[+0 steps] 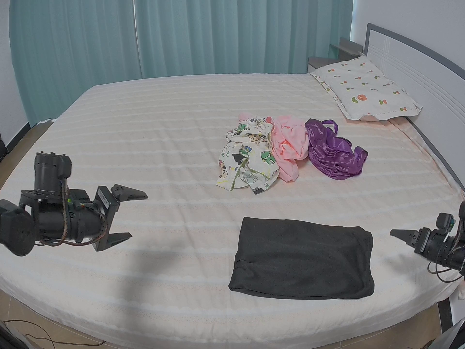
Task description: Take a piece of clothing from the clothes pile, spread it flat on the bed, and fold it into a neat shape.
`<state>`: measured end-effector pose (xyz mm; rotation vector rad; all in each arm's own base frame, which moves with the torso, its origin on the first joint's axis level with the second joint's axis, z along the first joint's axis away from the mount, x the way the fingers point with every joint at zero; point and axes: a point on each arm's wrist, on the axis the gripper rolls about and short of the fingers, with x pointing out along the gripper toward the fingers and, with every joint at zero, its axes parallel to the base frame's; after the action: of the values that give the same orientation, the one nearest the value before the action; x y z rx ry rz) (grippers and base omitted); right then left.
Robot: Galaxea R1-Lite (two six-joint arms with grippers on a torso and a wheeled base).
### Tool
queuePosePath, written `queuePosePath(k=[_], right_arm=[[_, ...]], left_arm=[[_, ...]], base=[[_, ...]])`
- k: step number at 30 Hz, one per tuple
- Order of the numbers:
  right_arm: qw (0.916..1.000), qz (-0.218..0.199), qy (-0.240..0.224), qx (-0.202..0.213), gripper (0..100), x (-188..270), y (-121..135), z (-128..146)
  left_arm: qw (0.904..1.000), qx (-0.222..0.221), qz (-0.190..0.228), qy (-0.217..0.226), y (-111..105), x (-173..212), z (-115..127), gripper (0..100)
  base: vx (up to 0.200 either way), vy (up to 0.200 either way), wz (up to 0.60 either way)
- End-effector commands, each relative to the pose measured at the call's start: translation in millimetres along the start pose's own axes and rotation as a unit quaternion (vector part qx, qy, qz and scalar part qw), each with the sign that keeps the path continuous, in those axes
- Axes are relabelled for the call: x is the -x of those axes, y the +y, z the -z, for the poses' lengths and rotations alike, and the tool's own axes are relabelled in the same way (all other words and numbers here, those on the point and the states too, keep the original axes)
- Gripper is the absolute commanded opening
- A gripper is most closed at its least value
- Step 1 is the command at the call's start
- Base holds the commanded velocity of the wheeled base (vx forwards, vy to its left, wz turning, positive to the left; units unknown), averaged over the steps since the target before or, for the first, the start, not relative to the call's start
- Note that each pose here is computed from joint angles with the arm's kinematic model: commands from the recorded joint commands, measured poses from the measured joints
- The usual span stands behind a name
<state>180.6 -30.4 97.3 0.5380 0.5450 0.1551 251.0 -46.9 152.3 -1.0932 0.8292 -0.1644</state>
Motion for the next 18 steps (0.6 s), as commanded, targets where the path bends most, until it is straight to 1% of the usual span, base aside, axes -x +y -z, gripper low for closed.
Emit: queuePosePath(k=[1, 2, 3, 5, 6, 7, 9, 10, 11, 12, 14, 15, 16, 17, 18], right_arm=[[0.9865, -0.025, -0.152, 0.057, 100, 63, 34, -8], [0.9861, -0.025, -0.154, 0.058, 100, 64, 35, -8], [0.9807, -0.034, -0.178, 0.072, 100, 79, 42, -4], [0.9761, -0.047, -0.195, 0.084, 100, 93, 48, 2], [0.9756, -0.048, -0.197, 0.084, 100, 94, 49, 2], [0.9713, -0.060, -0.210, 0.094, 100, 107, 54, 8], [0.9700, -0.069, -0.212, 0.098, 100, 116, 57, 16], [0.9700, -0.069, -0.212, 0.098, 100, 116, 57, 16], [0.9699, -0.076, -0.208, 0.100, 100, 123, 58, 24], [0.9701, -0.079, -0.205, 0.103, 100, 128, 59, 31], [0.9692, -0.086, -0.204, 0.109, 100, 134, 59, 40], [0.9668, -0.094, -0.208, 0.114, 100, 140, 61, 45], [0.9668, -0.095, -0.207, 0.115, 100, 141, 61, 47], [0.9643, -0.107, -0.209, 0.123, 100, 147, 62, 55], [0.9629, -0.113, -0.209, 0.128, 100, 150, 62, 60]], left_arm=[[0.9867, -0.121, 0.075, -0.079, -14, 78, 33, 100], [0.9862, -0.123, 0.077, -0.080, -15, 80, 33, 100], [0.9806, -0.136, 0.102, -0.097, -14, 101, 44, 100], [0.9745, -0.146, 0.120, -0.121, -10, 120, 54, 100], [0.9741, -0.146, 0.122, -0.122, -10, 121, 55, 100], [0.9666, -0.156, 0.134, -0.153, -6, 137, 63, 100], [0.9562, -0.174, 0.142, -0.188, -1, 152, 71, 100], [0.9562, -0.174, 0.142, -0.188, -1, 152, 71, 100], [0.9474, -0.191, 0.139, -0.216, 6, 161, 78, 100], [0.9415, -0.201, 0.131, -0.236, 12, 168, 83, 100], [0.9341, -0.212, 0.119, -0.261, 19, 176, 89, 100], [0.9301, -0.220, 0.109, -0.273, 25, 180, 93, 100], [0.9295, -0.221, 0.105, -0.276, 27, 181, 94, 100], [0.9230, -0.235, 0.091, -0.291, 34, 185, 99, 100], [0.9187, -0.244, 0.085, -0.299, 39, 188, 103, 100]], base=[[0.000, 0.000, 0.00], [0.000, 0.000, 0.00], [0.000, 0.000, 0.00], [0.000, 0.000, 0.00], [0.000, 0.000, 0.00], [0.000, 0.000, 0.00], [0.000, 0.000, 0.00], [0.000, 0.000, 0.00], [0.000, 0.000, 0.00], [0.000, 0.000, 0.00], [0.000, 0.000, 0.00], [0.000, 0.000, 0.00], [0.000, 0.000, 0.00], [0.000, 0.000, 0.00], [0.000, 0.000, 0.00]])
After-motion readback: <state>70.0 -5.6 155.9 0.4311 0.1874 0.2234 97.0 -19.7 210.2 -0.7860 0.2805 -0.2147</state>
